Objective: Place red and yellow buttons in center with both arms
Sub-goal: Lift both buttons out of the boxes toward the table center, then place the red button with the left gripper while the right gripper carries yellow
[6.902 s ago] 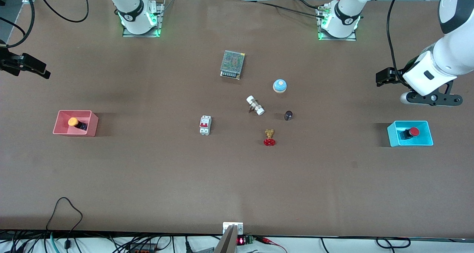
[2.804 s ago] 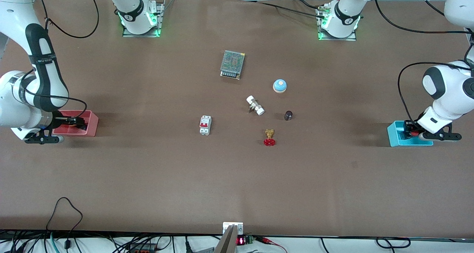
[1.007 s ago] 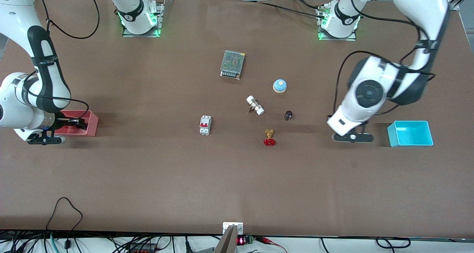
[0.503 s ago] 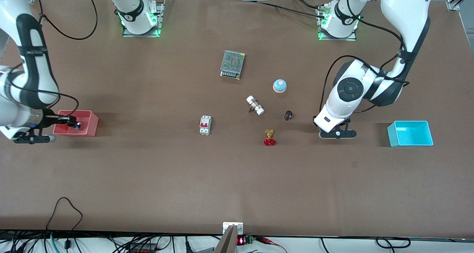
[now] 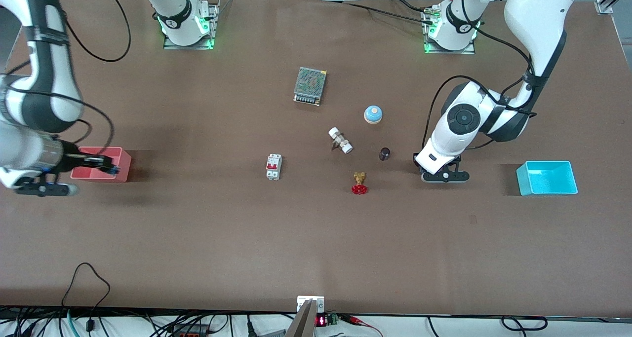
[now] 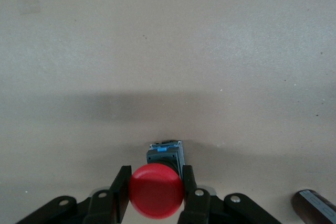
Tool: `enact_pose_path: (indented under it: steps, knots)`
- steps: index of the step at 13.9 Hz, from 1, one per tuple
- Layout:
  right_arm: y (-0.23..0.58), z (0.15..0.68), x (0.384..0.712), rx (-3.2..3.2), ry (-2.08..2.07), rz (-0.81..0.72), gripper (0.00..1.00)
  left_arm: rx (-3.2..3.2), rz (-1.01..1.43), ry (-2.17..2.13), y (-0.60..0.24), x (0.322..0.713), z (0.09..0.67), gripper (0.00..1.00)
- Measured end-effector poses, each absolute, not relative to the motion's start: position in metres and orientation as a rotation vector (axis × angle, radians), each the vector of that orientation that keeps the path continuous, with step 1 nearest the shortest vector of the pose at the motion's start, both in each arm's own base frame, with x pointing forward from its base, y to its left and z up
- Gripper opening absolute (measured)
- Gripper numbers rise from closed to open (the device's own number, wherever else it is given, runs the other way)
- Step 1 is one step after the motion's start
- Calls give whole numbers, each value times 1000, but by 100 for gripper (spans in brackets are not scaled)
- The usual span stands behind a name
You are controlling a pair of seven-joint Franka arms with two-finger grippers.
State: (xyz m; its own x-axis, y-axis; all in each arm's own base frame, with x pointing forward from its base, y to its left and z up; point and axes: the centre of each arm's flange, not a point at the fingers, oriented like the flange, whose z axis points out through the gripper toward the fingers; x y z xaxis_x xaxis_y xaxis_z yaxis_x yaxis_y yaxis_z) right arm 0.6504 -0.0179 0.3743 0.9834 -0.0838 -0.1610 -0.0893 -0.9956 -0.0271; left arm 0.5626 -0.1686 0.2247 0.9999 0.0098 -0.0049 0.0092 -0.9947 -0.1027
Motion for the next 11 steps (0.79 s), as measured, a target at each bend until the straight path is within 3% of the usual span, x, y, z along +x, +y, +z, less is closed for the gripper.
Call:
enact_pose_path:
  steps: [6,11]
  knots:
    - [128,319,652,-3090,317,267,37,-3041,-6,-92,-173,563,227,98]
    - [181,280,648,-3099,437,233,37,-2999,-82,-100,-166,585,283,100]
